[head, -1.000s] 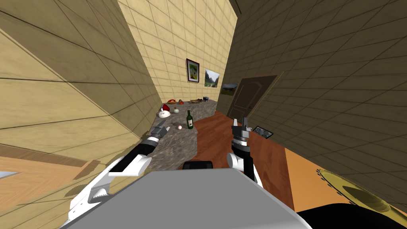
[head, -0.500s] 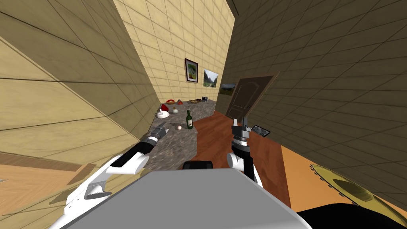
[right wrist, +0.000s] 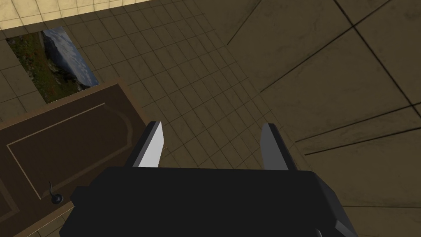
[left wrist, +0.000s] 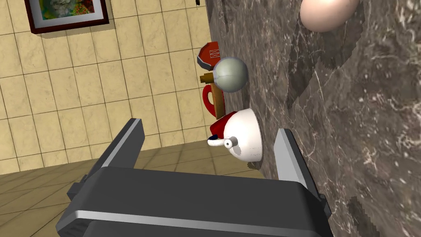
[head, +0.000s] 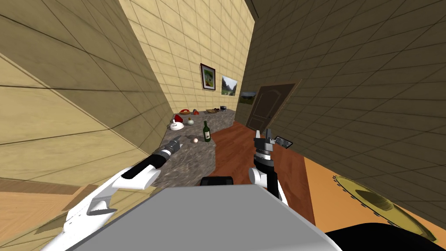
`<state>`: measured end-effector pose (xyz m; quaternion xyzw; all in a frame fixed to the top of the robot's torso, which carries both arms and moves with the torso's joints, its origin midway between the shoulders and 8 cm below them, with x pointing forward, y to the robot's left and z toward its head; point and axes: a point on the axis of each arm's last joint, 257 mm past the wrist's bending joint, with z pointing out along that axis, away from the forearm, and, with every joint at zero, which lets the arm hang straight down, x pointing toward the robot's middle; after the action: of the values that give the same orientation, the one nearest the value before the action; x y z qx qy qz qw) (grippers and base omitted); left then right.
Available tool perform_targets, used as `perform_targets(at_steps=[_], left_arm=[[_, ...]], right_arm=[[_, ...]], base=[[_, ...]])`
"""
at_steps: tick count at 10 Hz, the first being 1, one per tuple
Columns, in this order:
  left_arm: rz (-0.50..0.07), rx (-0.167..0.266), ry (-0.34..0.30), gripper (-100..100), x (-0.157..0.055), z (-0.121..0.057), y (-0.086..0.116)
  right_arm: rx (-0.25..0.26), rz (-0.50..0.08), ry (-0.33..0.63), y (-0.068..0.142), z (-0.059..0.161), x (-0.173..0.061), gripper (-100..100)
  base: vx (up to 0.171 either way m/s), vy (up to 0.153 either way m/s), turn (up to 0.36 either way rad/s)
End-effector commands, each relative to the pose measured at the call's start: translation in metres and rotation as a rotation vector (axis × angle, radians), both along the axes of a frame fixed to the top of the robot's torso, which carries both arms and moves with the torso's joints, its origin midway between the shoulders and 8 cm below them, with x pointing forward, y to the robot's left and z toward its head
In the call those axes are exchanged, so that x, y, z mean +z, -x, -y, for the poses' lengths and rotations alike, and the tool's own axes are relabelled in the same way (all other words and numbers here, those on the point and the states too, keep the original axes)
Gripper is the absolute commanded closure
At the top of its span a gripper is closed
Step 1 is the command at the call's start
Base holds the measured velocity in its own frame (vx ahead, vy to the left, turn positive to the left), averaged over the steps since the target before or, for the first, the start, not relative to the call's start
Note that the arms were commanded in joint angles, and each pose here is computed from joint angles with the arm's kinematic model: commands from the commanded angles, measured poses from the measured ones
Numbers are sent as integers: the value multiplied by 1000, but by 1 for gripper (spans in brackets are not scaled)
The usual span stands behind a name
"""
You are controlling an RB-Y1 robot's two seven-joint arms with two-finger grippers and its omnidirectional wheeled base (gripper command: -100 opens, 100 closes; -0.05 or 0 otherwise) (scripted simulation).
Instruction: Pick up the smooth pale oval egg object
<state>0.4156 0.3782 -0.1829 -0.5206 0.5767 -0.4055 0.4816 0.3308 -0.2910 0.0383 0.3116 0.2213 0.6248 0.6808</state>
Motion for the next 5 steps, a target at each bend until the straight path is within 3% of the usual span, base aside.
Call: perform_targets(at_steps=[1,5], left_arm=[[-51,12,-25,-100,-10,-11,-2],[-162,45,-75,-100,-31,-36,1]], right_arm=[[0,0,0,0,0,0,0],[0,0,0,0,0,0,0]], base=[[8,0,-87],[11,-4,-63]])
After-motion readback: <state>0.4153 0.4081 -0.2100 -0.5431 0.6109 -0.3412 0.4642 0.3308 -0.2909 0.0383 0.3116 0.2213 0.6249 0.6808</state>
